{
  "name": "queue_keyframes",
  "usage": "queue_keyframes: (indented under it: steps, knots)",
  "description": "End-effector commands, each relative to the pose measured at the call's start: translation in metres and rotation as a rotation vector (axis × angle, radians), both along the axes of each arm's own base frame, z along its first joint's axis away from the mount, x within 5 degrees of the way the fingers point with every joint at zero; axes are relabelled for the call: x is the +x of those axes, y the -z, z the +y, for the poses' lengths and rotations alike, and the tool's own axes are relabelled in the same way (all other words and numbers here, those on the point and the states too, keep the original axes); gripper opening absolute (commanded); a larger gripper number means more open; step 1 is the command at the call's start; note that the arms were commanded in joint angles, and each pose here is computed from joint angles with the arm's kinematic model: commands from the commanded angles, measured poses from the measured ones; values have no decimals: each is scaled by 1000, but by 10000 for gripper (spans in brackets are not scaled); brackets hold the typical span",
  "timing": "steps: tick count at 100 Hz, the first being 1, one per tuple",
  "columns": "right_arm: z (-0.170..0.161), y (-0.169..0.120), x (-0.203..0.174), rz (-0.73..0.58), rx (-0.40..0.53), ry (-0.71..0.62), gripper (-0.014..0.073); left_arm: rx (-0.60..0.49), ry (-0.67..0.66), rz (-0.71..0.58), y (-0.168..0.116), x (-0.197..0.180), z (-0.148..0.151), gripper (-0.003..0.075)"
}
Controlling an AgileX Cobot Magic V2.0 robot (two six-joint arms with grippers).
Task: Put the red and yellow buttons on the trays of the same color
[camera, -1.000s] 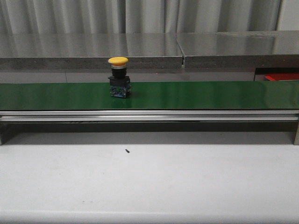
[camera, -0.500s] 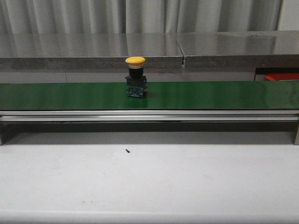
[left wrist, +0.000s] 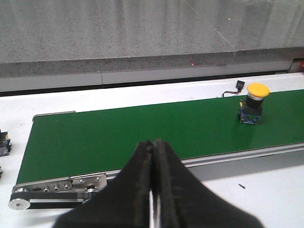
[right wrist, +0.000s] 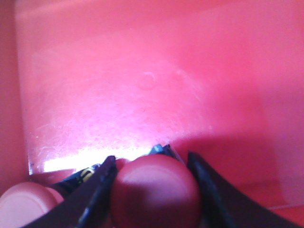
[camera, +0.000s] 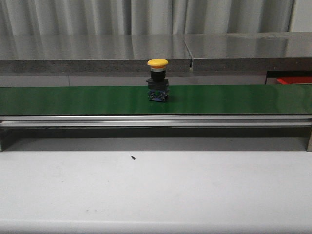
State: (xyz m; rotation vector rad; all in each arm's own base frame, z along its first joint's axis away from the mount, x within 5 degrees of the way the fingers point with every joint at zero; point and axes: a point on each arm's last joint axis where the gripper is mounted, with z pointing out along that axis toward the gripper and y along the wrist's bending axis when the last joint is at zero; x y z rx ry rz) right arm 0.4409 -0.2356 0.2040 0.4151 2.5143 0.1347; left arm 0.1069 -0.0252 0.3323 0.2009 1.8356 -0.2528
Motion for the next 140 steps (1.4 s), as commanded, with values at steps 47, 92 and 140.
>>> queue_keyframes:
  steps: [47, 92, 140]
  knots:
    - [-2, -44, 1, -138, -57, 31, 591, -37, -23, -67, -13, 1, 1, -19]
    - [21, -122, -22, -262, -71, -10, 615, -37, -23, -67, -13, 1, 1, -19]
    - [133, -164, -84, -243, -123, -309, 615, -37, -23, -67, -13, 1, 1, -19]
